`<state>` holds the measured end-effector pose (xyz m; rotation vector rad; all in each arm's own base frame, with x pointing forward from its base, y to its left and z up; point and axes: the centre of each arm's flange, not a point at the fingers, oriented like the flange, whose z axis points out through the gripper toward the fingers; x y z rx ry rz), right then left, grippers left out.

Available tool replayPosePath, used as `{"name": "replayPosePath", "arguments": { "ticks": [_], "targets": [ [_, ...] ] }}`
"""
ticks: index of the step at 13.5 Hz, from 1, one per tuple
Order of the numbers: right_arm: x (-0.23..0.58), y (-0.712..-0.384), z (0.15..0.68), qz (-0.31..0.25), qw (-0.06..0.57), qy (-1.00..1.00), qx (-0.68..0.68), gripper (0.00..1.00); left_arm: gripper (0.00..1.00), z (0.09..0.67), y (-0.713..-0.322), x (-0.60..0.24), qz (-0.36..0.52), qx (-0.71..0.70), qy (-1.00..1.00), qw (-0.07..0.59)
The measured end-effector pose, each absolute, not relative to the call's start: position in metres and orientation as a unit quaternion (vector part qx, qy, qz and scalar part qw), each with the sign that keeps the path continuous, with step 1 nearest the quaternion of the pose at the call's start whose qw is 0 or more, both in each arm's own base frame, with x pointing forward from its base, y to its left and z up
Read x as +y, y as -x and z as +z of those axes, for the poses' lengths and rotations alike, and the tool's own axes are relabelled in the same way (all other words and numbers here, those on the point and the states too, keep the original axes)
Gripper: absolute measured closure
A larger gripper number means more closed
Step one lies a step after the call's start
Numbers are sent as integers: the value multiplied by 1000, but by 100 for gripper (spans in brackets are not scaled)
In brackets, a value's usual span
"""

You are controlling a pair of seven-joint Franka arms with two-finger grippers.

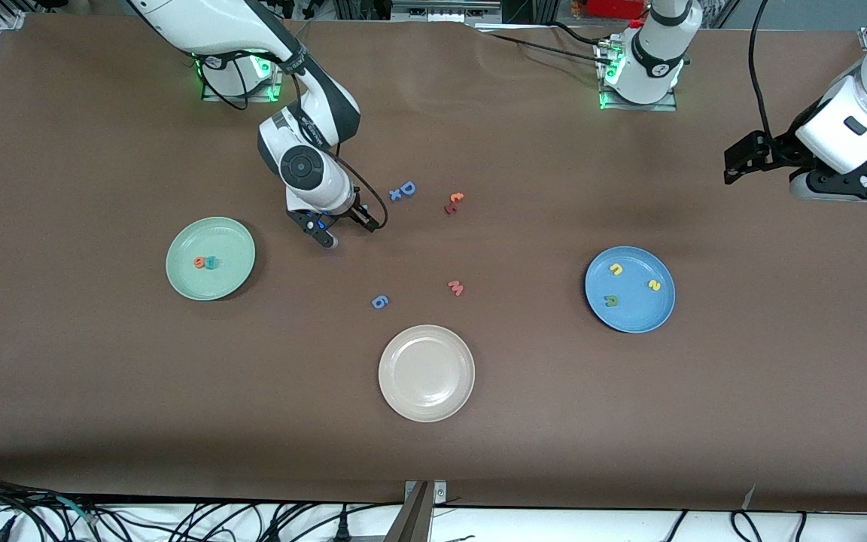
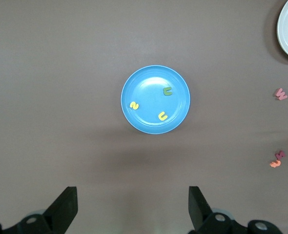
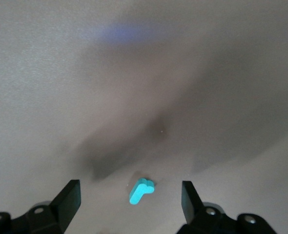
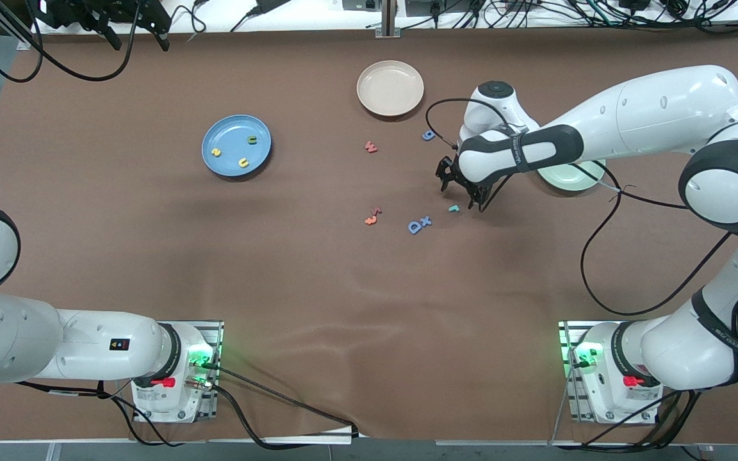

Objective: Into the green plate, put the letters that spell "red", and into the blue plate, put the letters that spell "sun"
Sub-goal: 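Reach and grasp a small teal letter with the right gripper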

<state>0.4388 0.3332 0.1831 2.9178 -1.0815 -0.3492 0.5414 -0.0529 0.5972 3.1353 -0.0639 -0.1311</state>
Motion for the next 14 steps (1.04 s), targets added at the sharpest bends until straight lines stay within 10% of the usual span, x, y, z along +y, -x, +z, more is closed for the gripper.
{"name": "replayPosePath", "arguments": {
  "ticks": [4, 14],
  "targets": [
    [333, -434, 178, -109, 3, -932, -347, 26, 0, 597, -541, -52, -43, -19, -999, 1],
    [345, -421, 169, -108, 0, -931, -348, 30, 0, 597, -541, -49, -44, -16, -999, 1]
  ]
}}
